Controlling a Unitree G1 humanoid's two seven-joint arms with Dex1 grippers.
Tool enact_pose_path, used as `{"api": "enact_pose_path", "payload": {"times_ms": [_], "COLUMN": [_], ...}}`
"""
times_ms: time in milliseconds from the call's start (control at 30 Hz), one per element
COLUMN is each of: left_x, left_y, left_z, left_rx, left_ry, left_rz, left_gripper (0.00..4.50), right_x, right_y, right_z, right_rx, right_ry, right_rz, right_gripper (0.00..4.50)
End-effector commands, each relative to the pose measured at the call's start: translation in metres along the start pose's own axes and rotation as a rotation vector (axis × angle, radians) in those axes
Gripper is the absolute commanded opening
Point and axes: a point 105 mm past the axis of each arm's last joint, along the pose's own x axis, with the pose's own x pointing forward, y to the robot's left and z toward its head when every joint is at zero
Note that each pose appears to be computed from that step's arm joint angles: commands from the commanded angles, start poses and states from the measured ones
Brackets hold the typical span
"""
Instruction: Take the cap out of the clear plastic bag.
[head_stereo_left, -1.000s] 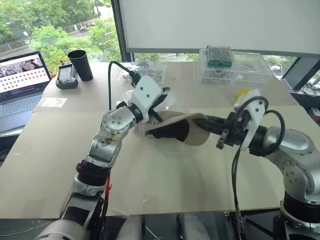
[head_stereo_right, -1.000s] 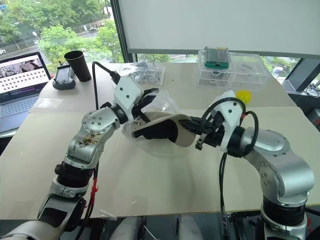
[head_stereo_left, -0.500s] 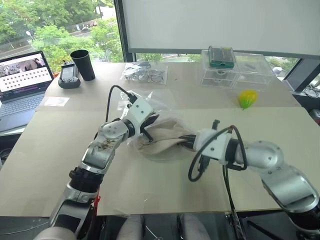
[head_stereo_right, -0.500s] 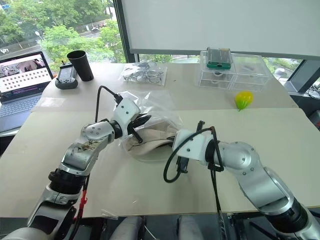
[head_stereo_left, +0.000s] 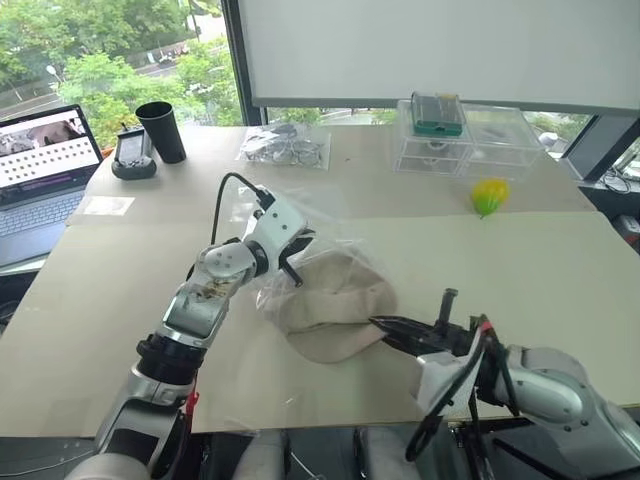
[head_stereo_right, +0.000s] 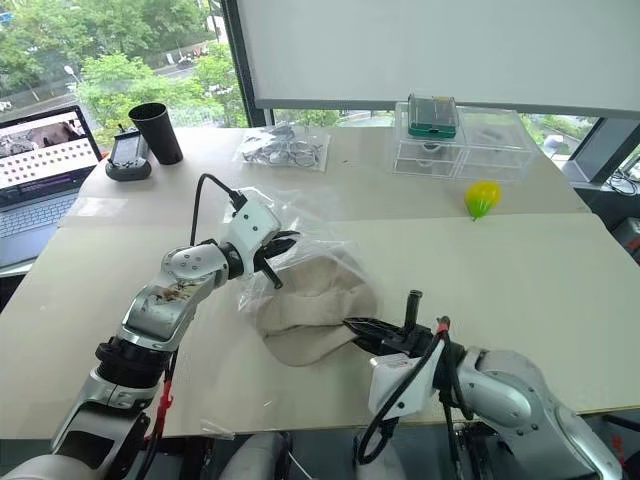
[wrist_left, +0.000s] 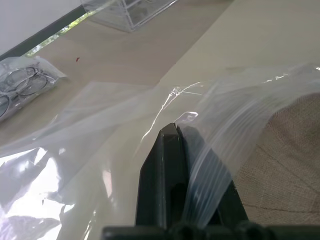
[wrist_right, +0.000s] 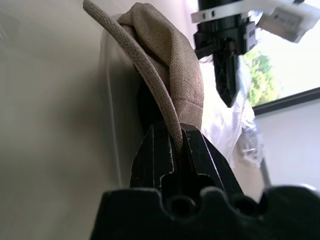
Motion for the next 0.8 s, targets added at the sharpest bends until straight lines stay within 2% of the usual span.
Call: {"api": "enact_pose_path", "payload": {"times_ms": [33,100,200,500,667,800], "left_x": [-0.004,-0.003,-0.002,-0.002,-0.003,-0.003], "left_y": [0.005,0.005,0.006,0.007,0.008,0.009], "left_z": [0.008,0.009,0.01,0.012,0.012,0.012], "left_rx": [0.028,0.03,0.033,0.038,0.041,0.044], "left_ry": [-0.025,-0.025,-0.029,-0.032,-0.031,-0.031], "left_rz": [0.018,0.018,0.017,0.017,0.022,0.027], "left_gripper": [0.0,0.0,0.0,0.0,0.0,0.0], "right_x": [-0.003,-0.006,-0.009,-0.025,-0.036,-0.043], "right_y": [-0.028,-0.047,-0.06,-0.08,-0.115,-0.149], "right_z": [0.019,0.026,0.033,0.022,0.005,-0.012], "right_rx": [0.096,0.192,0.312,0.474,0.588,0.647], "right_ry": [-0.1,-0.141,-0.181,-0.163,-0.165,-0.161], "right_rz": [-0.061,-0.069,-0.042,-0.011,-0.177,-0.385], "right_gripper": [0.02,0.02,0.02,0.02,0.02,0.02]}}
